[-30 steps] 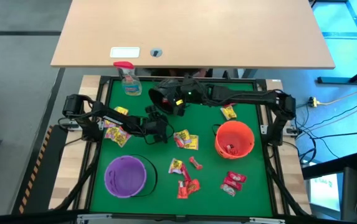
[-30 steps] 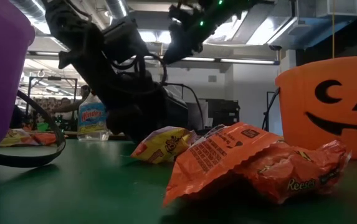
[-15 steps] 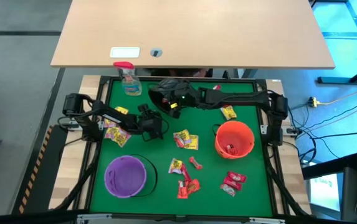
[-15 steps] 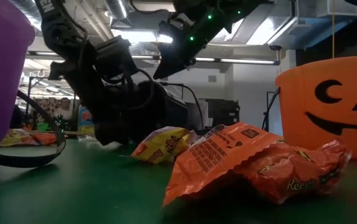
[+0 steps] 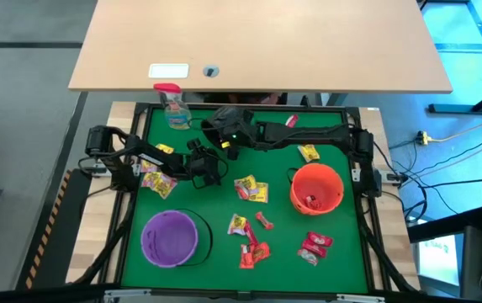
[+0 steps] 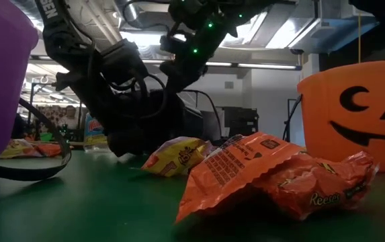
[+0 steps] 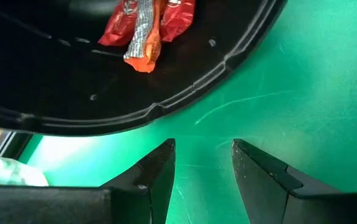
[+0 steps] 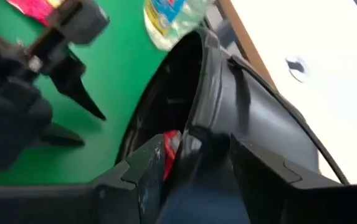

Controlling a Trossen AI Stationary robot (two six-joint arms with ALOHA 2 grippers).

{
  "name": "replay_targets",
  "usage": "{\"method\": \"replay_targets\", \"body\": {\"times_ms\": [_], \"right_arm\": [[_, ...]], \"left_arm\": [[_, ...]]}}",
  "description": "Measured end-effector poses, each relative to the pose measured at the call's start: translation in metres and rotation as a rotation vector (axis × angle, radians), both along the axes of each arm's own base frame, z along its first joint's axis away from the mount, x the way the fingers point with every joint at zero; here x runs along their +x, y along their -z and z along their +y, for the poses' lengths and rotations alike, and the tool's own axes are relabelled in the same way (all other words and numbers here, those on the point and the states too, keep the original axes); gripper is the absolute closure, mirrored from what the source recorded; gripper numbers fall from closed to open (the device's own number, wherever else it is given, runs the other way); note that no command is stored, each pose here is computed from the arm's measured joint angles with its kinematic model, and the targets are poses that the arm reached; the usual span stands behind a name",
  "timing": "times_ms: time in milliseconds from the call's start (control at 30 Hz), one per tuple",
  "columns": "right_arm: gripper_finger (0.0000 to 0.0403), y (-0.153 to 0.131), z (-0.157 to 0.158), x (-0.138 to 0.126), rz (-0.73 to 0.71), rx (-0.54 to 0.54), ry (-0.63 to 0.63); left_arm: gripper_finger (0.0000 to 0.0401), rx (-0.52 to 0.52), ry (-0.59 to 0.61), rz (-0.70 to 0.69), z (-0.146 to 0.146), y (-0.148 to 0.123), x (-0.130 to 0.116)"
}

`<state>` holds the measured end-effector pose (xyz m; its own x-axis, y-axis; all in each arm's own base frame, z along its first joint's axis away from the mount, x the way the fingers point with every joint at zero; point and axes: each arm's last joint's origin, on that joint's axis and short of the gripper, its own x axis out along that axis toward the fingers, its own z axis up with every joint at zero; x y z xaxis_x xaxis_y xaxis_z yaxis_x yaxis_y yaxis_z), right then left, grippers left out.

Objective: Sort candy
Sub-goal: Remove the orange candy from the black bucket

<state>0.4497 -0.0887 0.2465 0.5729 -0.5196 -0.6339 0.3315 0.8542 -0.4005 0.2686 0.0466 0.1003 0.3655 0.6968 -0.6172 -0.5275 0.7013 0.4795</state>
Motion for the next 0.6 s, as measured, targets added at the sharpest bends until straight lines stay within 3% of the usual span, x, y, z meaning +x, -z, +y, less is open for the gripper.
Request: {"method": "replay_targets", "body": {"times_ms": [133,333,600], "right_arm": [[0.0265,-0.001,-0.001,-0.002,0.024,-0.013,0.021],[0.0379,-0.001,0.0,-0.002,0.023,-0.001,0.0],[0.0379,-0.003,0.0,-0.002,0.006,0.024,0.003]], "left_arm": [[0.0248,-0.001,-0.002,-0.004,0.001,0.0,0.0],[0.0248,0.055,0.02,-0.043,0.002,-0.006,0.006],[0.0248,0.057,0.054,-0.19,0.014,-0.017,0.016]]}}
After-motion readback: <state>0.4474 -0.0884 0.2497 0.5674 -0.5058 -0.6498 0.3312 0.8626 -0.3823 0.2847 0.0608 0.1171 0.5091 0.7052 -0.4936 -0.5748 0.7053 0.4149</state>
